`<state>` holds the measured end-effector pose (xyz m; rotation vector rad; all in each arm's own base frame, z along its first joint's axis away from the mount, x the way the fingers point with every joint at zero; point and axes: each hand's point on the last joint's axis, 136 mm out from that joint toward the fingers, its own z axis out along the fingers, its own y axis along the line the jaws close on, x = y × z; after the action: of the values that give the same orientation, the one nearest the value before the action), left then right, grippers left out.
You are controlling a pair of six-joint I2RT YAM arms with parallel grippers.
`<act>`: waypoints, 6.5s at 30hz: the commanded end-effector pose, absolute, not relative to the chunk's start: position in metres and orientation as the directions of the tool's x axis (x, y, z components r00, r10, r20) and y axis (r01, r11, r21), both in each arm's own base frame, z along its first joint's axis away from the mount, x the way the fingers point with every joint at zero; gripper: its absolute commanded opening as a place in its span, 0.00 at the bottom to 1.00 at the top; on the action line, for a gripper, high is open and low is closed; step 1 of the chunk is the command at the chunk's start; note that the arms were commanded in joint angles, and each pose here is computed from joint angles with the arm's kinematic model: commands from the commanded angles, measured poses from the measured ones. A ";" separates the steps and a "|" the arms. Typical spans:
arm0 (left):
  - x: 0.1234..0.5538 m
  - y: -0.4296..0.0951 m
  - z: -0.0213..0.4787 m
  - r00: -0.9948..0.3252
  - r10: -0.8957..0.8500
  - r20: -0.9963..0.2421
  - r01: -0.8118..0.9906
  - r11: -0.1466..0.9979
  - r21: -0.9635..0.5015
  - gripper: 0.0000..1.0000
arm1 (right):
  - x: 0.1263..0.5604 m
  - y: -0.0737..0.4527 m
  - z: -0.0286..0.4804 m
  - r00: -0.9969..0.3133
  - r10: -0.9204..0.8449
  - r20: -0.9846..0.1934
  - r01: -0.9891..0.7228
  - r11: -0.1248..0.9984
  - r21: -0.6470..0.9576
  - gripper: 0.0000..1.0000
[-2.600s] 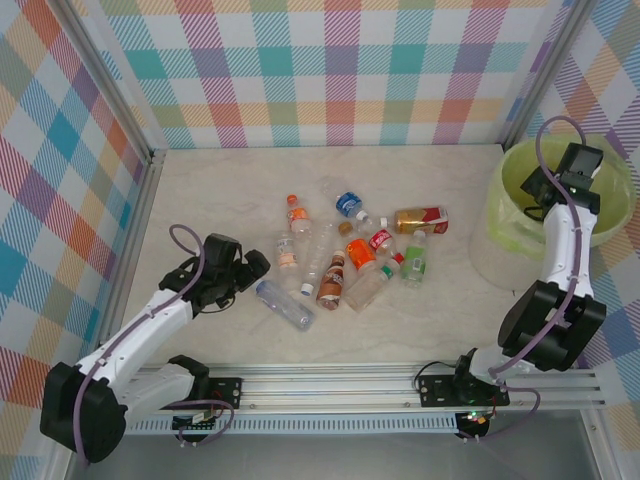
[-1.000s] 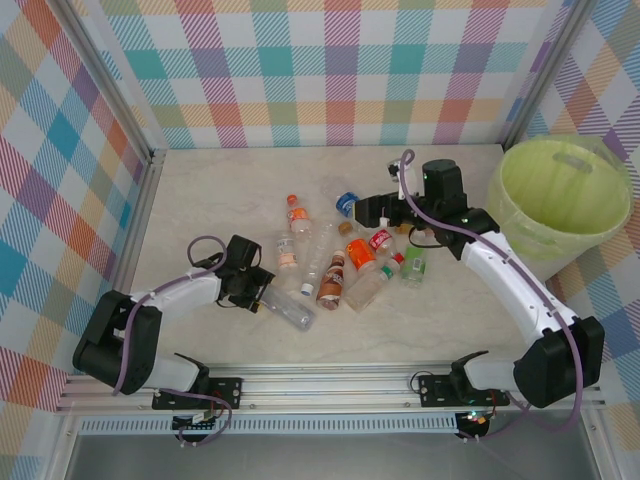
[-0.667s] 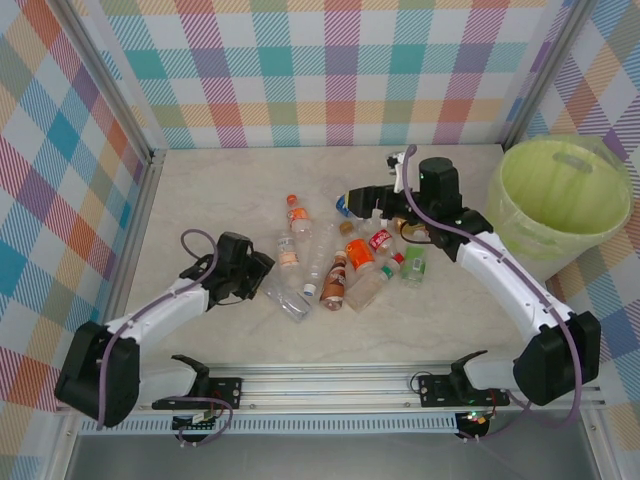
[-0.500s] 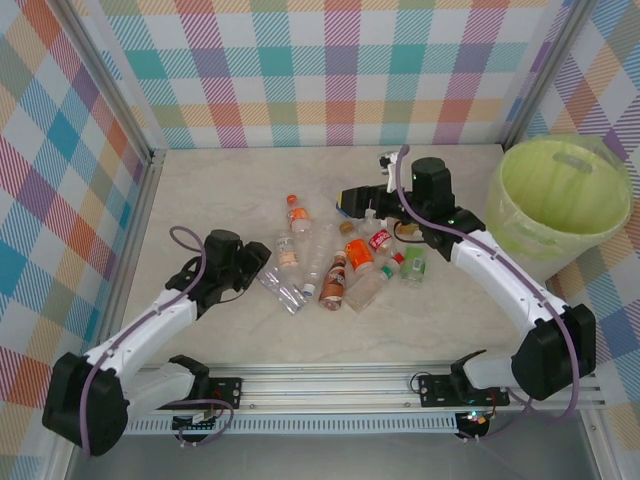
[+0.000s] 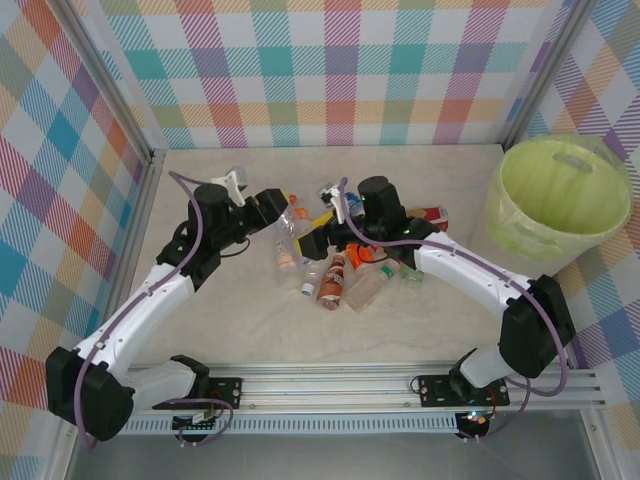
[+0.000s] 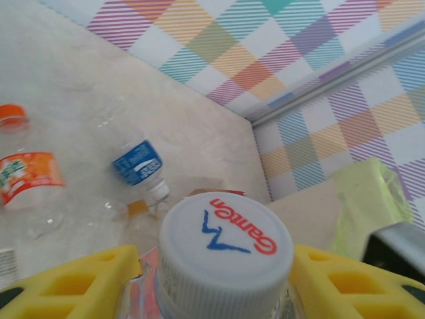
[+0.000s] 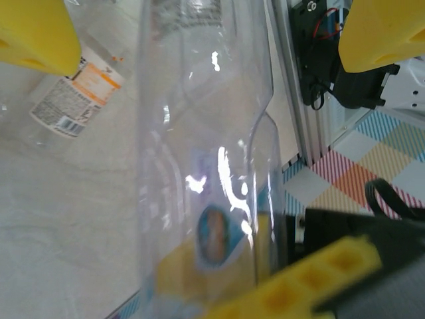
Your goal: Put the plastic bottles in the bin
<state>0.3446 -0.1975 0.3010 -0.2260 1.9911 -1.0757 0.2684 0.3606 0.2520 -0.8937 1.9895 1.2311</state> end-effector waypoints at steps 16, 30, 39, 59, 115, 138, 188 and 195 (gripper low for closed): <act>0.348 -0.220 0.343 -0.622 -0.473 -0.624 0.378 0.516 -0.769 0.64 | 0.266 0.377 0.271 -0.506 -0.221 -0.834 -0.852 0.277 0.444 0.49; 0.343 -0.155 0.308 -0.499 -0.550 -0.670 0.134 0.714 -0.687 1.00 | 0.311 0.281 0.269 -0.489 -0.337 -0.805 -0.732 0.661 0.167 0.45; 0.335 -0.123 0.263 -0.472 -0.603 -0.643 -0.048 0.746 -0.664 1.00 | 0.341 0.177 0.318 -0.450 -0.265 -0.853 -0.512 0.859 0.004 0.45; 0.335 -0.122 0.221 -0.533 -0.615 -0.581 -0.130 0.738 -0.662 1.00 | 0.335 -0.103 0.417 -0.164 0.100 -0.981 0.433 0.901 0.020 0.50; 0.325 -0.138 0.114 -0.788 -0.526 -0.318 -0.329 0.798 -0.505 1.00 | 0.349 0.015 0.373 -0.413 0.283 -0.866 -0.109 0.929 0.355 1.00; 0.313 -0.122 0.109 -0.776 -0.539 -0.326 -0.369 0.808 -0.460 1.00 | 0.343 0.059 0.115 -0.861 0.263 -0.435 0.252 0.964 0.083 0.95; 0.344 -0.134 0.153 -0.818 -0.355 -0.454 -0.162 0.898 -0.409 1.00 | 0.335 0.029 0.385 -0.094 0.090 -0.991 0.165 0.983 0.074 0.60; 0.344 -0.129 0.156 -0.807 -0.354 -0.472 -0.167 0.904 -0.393 1.00 | 0.321 -0.026 0.436 0.058 0.016 -0.998 0.362 0.931 0.036 0.60</act>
<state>0.3452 -0.1404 0.1464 -0.3746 2.5354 -0.4924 0.3313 0.0031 0.3958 0.2437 1.6185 -0.1516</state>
